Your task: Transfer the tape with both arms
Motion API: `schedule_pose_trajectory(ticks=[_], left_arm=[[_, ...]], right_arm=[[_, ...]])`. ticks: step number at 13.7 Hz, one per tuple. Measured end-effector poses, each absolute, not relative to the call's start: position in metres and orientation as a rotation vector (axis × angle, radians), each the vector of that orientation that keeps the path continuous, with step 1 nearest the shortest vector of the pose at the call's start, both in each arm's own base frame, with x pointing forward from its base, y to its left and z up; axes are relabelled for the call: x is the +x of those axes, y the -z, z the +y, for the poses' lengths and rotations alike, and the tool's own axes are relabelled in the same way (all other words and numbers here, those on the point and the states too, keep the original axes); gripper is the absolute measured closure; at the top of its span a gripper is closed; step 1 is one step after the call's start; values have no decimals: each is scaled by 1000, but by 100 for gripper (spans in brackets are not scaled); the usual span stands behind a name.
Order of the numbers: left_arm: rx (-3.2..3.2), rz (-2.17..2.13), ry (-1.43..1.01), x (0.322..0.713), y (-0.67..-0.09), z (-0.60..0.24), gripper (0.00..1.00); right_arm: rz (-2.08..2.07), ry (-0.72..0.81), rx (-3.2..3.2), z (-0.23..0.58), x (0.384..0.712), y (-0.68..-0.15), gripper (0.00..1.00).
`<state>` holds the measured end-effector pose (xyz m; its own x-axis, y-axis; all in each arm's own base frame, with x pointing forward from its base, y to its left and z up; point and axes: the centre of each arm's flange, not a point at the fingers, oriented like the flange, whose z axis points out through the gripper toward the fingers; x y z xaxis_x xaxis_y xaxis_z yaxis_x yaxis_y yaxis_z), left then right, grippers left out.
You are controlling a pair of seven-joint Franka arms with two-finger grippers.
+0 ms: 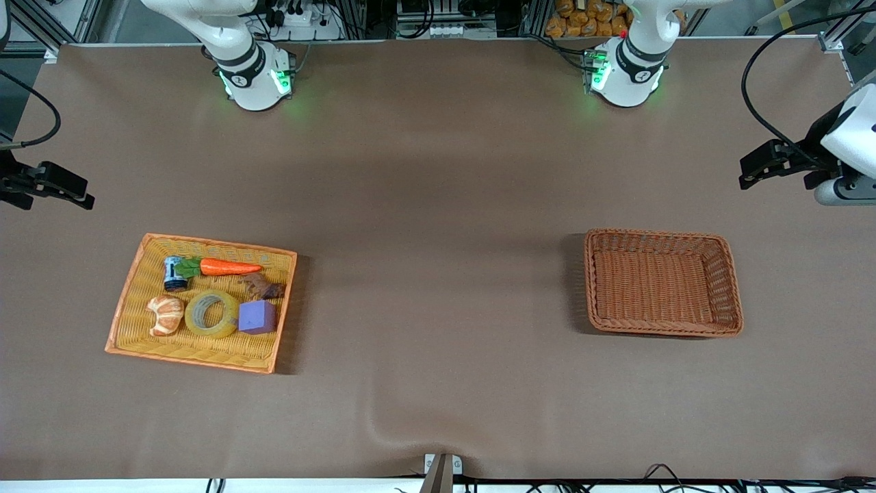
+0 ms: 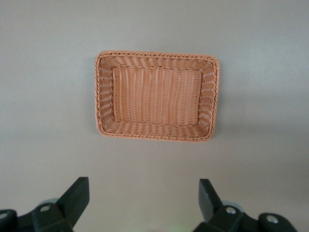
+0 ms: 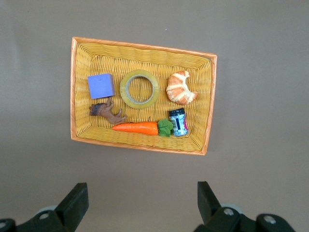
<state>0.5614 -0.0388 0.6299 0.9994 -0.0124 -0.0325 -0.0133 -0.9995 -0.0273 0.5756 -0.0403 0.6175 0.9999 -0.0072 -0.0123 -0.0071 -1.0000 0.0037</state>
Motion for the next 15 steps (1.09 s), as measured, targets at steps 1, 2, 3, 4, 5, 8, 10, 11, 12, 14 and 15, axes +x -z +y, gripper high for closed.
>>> schedule_pose_trajectory(ticks=[1,2,3,4,5,8,10,11,12,14,15], left_arm=[[-3114,15,-51,562,-630,-37,0],[-3114,15,-53,562,-629,-37,0],[-3114,17,-56,562,-628,-38,0],[-3113,9,-60,562,-627,-41,0],[-3113,0,-65,563,-626,-43,0],[-3112,-3,-76,563,-624,-47,0],[-3112,-6,-86,563,-622,-46,0],[-3112,-8,-89,563,-621,-45,0],[-3112,-9,-91,563,-620,-45,0],[-3111,-9,-92,563,-620,-45,0],[-3111,-9,-92,563,-620,-45,0]], right_arm=[[-12,17,3138,-40,576,-616,0],[-11,8,3137,-40,579,-612,0],[-10,1,3137,-40,582,-603,0],[-7,-4,3137,-39,586,-591,0],[6,-26,3136,-38,591,-575,0],[150,-77,3133,-30,610,-500,0],[229,-16,3164,-19,625,-435,0],[319,7,3166,-13,633,-401,0],[428,22,3160,-5,641,-368,0],[570,18,3135,9,652,-318,0],[632,18,3121,13,655,-296,0]])
